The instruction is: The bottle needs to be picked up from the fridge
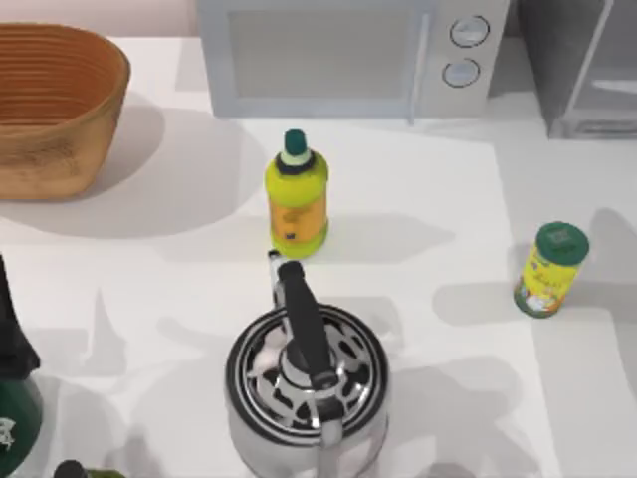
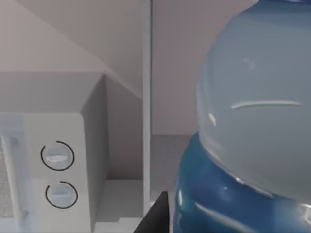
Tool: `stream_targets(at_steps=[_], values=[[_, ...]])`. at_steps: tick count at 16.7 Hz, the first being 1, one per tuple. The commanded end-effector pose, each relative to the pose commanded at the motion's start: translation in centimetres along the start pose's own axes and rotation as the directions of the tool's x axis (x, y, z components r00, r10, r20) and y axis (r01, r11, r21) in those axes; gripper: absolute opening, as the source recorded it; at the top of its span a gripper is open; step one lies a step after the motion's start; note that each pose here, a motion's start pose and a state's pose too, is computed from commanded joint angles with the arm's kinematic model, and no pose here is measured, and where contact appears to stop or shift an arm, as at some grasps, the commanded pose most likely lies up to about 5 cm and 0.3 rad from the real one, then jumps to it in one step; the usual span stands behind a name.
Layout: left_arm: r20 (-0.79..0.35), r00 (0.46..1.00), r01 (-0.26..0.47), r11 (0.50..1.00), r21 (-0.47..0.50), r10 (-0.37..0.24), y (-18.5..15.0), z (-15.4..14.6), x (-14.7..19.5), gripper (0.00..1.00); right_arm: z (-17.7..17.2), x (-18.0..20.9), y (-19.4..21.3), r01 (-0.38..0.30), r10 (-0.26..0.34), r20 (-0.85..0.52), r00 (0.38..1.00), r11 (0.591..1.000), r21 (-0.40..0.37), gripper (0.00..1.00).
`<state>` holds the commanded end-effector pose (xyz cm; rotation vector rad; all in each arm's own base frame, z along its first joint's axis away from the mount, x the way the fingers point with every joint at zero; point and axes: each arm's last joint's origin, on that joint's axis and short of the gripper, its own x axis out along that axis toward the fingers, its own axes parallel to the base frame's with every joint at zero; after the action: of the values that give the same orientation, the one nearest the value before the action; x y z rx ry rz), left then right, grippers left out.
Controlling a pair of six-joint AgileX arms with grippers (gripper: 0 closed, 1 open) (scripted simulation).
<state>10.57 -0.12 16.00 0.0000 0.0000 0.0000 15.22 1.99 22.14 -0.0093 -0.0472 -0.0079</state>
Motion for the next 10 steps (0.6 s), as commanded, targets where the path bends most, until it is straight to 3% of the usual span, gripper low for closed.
stream_targets(at_steps=[4,10], values=[[0.0,1.0,0.0,1.0,0.0,0.0,0.0,0.0,0.0,1.0,-0.1,5.7,3.2,-0.001,0.0,-0.055,0.998,1.0,-0.015,0.0],[0.0,1.0,0.0,1.0,0.0,0.0,0.0,0.0,0.0,1.0,-4.5,12.5,10.1,-0.005,0.003,-0.077,0.997,1.0,-0.027,0.0]])
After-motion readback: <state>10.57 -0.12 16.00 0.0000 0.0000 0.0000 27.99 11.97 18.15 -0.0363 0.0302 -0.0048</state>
